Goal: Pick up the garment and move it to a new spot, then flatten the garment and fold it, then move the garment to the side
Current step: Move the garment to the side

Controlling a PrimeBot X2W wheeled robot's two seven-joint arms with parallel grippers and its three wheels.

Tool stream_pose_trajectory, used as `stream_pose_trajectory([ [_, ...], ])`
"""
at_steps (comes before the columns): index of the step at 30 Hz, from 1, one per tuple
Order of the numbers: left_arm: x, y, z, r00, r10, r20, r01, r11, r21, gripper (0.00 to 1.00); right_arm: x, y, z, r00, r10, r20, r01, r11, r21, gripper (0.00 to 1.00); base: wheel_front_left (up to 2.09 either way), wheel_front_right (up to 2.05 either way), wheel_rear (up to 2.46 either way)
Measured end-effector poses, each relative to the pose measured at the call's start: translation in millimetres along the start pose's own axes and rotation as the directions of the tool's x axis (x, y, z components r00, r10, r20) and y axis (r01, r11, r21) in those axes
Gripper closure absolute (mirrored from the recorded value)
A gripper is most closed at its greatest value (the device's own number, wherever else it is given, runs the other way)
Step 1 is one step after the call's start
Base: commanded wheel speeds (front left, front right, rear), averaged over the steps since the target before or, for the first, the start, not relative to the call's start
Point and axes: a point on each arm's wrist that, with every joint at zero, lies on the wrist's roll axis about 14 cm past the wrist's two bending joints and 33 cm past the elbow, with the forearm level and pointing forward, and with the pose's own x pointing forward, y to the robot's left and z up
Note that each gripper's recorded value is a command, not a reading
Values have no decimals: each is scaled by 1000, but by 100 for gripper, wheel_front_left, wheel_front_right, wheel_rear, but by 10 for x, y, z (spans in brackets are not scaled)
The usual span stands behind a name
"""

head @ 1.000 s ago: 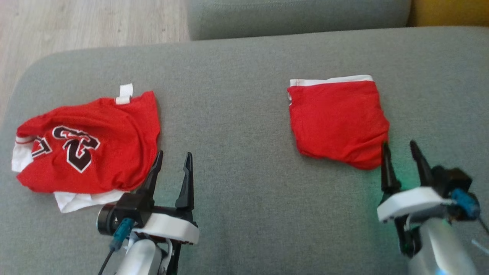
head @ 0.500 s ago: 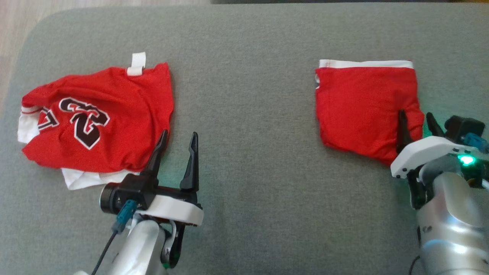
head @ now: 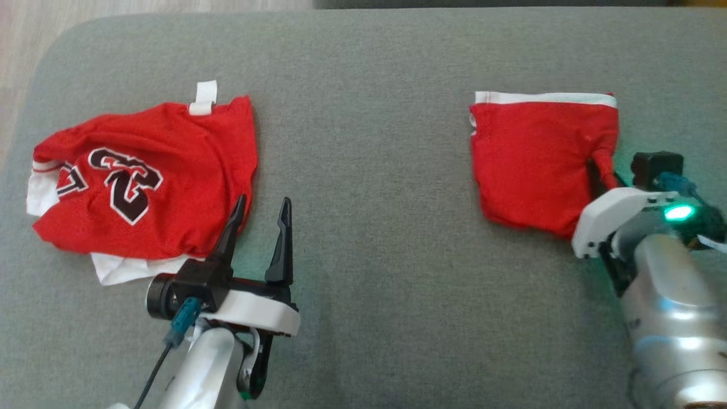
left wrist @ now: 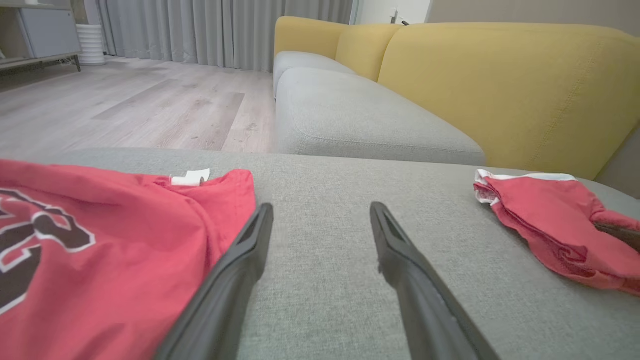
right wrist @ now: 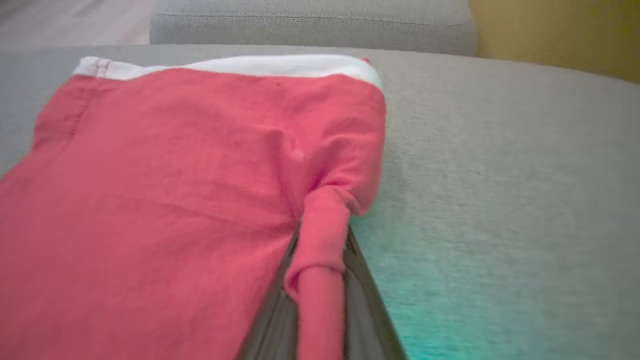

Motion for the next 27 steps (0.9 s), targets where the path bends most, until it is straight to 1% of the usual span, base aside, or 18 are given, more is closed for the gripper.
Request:
stream_pose_trajectory([
  [2, 9, -29, 22, 1000, -8, 6, 8, 1000, 0, 0, -44, -191, 20, 1000, -26, 0, 26, 997, -68, 100, 0, 0, 0],
  [5, 21, -51, 36, 1000, -14, 10, 14, 1000, 0, 0, -139, -705, 43, 994, -107, -15, 102, 975, -197, 100, 0, 0, 0],
  [7, 29, -52, 31, 1000, -15, 10, 15, 1000, -2, 0, -208, -1062, 50, 985, -168, -32, 154, 952, -265, 100, 0, 0, 0],
  [10, 43, -35, -7, 1000, -11, 1, 11, 1000, -5, 0, -311, -1543, 68, 966, -254, -52, 219, 908, -358, 100, 0, 0, 0],
  [13, 59, 1, -45, 1000, -3, -8, 3, 1000, -8, 0, -389, -1907, 102, 944, -324, -64, 270, 868, -418, 100, 0, 0, 0],
  [16, 92, 43, -64, 1000, 6, -13, -6, 1000, -7, 0, -379, -2062, 132, 931, -358, -71, 291, 845, -448, 100, 0, 0, 0],
  [21, 130, 119, -64, 1000, 23, -12, -23, 1000, -6, 0, -303, -2106, 176, 923, -378, -70, 312, 843, -439, 100, 0, 0, 0],
  [27, 141, 134, -58, 1000, 23, -10, -23, 1000, -8, 0, -307, -2144, 196, 917, -394, -66, 328, 837, -438, 100, 0, 0, 0],
])
